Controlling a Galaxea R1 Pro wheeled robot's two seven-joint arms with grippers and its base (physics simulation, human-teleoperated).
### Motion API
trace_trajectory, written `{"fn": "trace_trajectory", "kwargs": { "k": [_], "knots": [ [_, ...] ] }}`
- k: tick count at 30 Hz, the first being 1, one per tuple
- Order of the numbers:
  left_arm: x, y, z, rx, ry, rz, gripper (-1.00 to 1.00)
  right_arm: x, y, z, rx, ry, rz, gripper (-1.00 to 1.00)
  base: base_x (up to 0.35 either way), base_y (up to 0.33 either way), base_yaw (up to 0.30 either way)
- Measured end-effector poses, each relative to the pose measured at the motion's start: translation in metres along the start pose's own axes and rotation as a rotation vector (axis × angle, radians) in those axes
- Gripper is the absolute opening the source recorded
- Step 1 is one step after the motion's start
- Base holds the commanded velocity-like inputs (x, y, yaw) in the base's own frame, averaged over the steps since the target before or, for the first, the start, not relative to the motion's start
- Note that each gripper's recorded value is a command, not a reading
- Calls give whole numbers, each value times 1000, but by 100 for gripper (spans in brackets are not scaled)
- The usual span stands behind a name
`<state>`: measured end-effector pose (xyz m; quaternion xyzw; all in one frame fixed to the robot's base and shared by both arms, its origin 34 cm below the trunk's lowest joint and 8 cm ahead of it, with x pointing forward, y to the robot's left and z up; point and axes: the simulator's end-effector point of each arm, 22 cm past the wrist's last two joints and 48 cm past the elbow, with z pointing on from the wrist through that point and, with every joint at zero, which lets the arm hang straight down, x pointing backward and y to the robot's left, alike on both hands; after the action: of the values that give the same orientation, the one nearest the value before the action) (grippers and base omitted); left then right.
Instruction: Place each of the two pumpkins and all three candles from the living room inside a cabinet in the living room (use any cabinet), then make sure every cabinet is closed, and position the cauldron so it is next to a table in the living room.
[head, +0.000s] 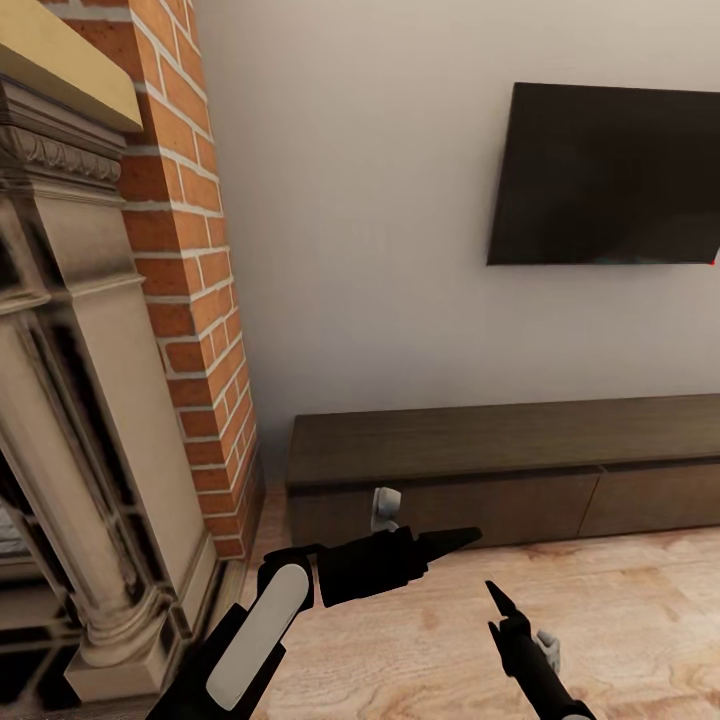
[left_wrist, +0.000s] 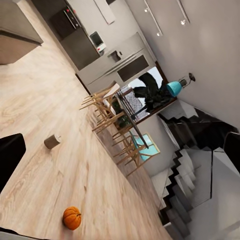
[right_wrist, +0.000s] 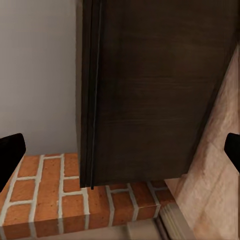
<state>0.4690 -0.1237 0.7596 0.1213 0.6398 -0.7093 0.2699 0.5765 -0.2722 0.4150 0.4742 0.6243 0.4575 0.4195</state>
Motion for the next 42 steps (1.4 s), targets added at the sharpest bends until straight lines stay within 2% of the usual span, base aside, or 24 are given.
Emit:
{"fn": "trace_trajectory", "kwargs": {
  "k": [8, 14, 19, 30, 42],
  "knots": [
    [0, 0, 0, 0, 0, 0, 100, -4, -3, -1, 7, -14, -10, 100, 0, 0, 0],
    [0, 0, 0, 0, 0, 0, 100, -13, -3, -1, 8, -58, -43, 100, 0, 0, 0],
    [5, 5, -1, -1, 0, 0, 100, -13, -10, -2, 9, -61, -45, 100, 0, 0, 0],
    [5, 5, -1, 0, 0, 0, 100, -14, -7, -1, -2, -62, -45, 100, 0, 0, 0],
    [25, 24, -7, 0, 0, 1, 100, -10, -34, -2, -5, -64, -46, 100, 0, 0, 0]
  ]
}}
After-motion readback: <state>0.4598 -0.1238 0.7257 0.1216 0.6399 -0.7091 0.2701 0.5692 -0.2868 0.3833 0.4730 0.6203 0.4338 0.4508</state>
